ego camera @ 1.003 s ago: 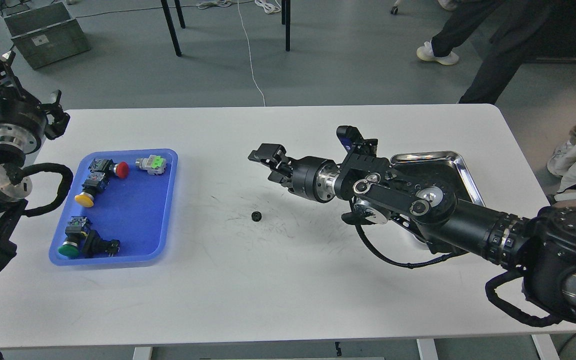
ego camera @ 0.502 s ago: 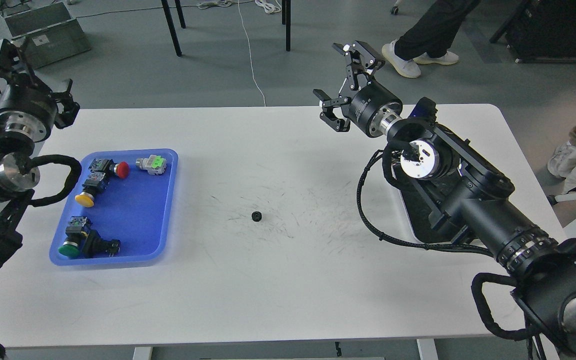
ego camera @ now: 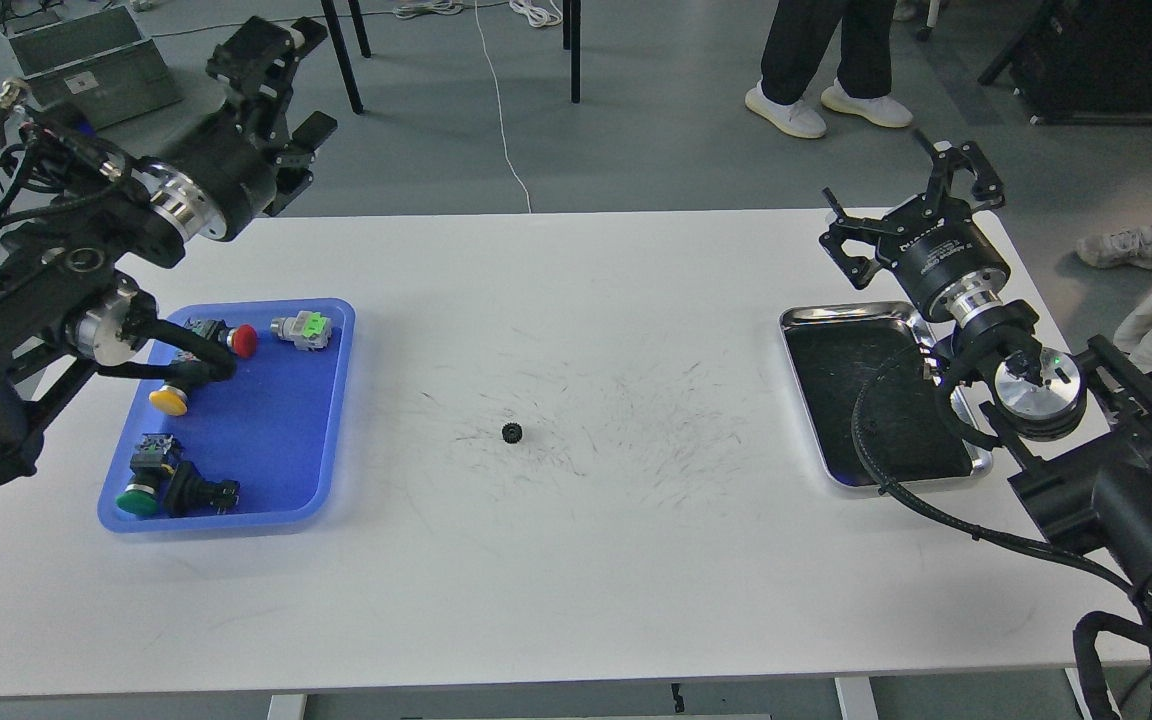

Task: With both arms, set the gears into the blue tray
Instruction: 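Retract the right arm and swing the left gripper toward the part, then grasp the black part on the table with the left gripper, then carry the black part with the left gripper over the blue tray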

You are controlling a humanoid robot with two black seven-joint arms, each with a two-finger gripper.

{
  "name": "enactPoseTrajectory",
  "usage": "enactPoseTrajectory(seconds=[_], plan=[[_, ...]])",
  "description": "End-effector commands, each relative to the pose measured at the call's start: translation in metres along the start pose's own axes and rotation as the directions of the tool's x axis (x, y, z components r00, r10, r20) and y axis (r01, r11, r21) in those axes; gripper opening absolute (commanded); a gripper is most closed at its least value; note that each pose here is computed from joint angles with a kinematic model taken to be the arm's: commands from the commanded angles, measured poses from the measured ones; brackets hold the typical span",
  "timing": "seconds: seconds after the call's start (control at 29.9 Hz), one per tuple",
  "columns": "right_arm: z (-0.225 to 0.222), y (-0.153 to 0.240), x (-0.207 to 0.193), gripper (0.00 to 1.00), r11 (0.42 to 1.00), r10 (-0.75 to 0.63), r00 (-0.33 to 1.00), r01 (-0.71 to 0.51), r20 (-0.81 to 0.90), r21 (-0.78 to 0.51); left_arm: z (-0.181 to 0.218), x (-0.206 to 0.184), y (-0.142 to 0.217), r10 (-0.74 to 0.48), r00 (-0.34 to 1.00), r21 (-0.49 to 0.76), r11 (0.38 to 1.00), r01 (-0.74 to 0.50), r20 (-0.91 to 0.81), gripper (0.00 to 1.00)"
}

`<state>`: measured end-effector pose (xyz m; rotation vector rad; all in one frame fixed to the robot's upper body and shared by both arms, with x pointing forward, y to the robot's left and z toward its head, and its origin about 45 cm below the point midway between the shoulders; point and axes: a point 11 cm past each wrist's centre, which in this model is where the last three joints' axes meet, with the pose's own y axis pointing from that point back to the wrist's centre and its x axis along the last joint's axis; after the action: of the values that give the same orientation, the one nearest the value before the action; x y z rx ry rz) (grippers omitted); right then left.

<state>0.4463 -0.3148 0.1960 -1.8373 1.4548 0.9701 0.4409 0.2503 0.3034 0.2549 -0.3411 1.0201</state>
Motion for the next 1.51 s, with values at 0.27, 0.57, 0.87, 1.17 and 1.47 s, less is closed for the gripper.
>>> enactPoseTrajectory(seconds=[0.27,0.57,0.87,1.17,1.47], plan=[[-0.004,0.021,0.027,0.97,0.998,0.058,0.998,-0.059,0.040,0.037,-0.062,-0.140,0.005,-0.371,0.515,0.183,0.907,0.380,0.773,0.97],[-0.005,0.026,0.033,0.97,0.996,0.073,0.997,-0.074,0.037,0.039,-0.107,-0.190,0.014,-0.412,0.328,0.248,0.862,0.442,0.850,0.93],[-0.004,0.028,0.036,0.97,0.996,0.079,0.996,-0.080,0.038,0.040,-0.144,-0.199,0.027,-0.465,0.271,0.327,0.842,0.429,0.843,0.86],[-0.004,0.028,0.035,0.97,0.996,0.077,0.996,-0.079,0.037,0.040,-0.156,-0.193,0.031,-0.474,0.259,0.351,0.844,0.405,0.842,0.67],[-0.005,0.029,0.036,0.97,0.996,0.079,0.996,-0.081,0.037,0.042,-0.168,-0.198,0.036,-0.496,0.265,0.374,0.837,0.400,0.827,0.45]])
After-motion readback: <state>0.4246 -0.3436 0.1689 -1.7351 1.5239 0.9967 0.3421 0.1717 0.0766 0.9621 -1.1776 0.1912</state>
